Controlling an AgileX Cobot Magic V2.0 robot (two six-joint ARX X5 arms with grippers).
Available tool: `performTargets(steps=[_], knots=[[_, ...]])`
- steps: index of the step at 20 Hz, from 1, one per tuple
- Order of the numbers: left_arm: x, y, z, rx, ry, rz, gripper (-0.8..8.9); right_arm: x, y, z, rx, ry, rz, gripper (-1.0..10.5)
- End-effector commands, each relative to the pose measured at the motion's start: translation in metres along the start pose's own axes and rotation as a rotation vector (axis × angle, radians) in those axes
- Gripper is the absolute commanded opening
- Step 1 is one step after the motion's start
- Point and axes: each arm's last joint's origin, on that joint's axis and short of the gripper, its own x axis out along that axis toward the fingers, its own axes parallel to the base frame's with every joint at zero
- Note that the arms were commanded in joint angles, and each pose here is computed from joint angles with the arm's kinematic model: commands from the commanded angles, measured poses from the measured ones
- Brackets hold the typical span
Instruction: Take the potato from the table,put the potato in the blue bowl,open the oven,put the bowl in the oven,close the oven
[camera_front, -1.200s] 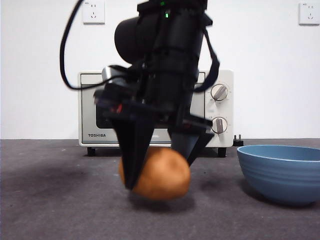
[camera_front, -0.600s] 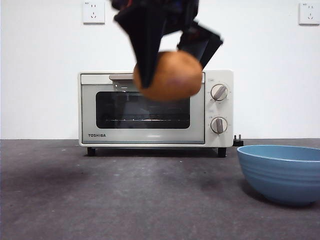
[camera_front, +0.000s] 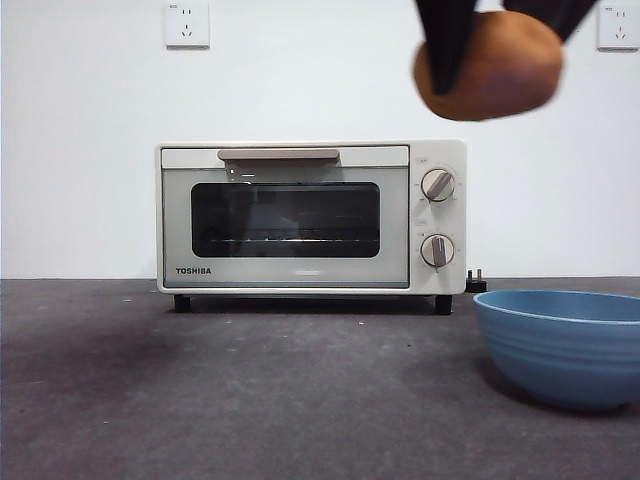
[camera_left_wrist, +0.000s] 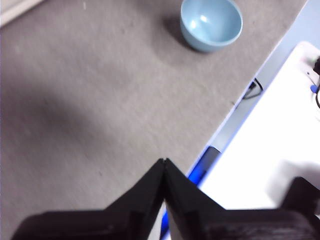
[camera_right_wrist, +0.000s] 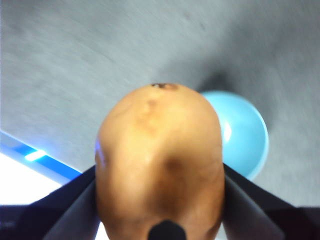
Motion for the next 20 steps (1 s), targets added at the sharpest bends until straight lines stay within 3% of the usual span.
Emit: performTargets(steps=[1, 6, 12, 20], knots=[[-0.001, 0.0, 0.004, 0.052, -0.043, 0.002, -0.05, 0.011, -0.007, -0.01, 0.048, 0.013, -0.009, -0.1], [-0.001, -0.002, 0.007, 0.096, -0.092, -0.071, -0.05, 0.046, -0.026, -0.02, 0.144, 0.023, -0.018, -0.1], [-0.001, -0.002, 0.007, 0.094, -0.09, -0.075, -0.05, 0.087, -0.048, -0.031, 0.232, 0.053, 0.006, -0.1], [0.002, 0.0, 0.009, 0.089, -0.081, -0.077, -0.05, 0.101, -0.051, -0.036, 0.251, 0.049, 0.025, 0.3]])
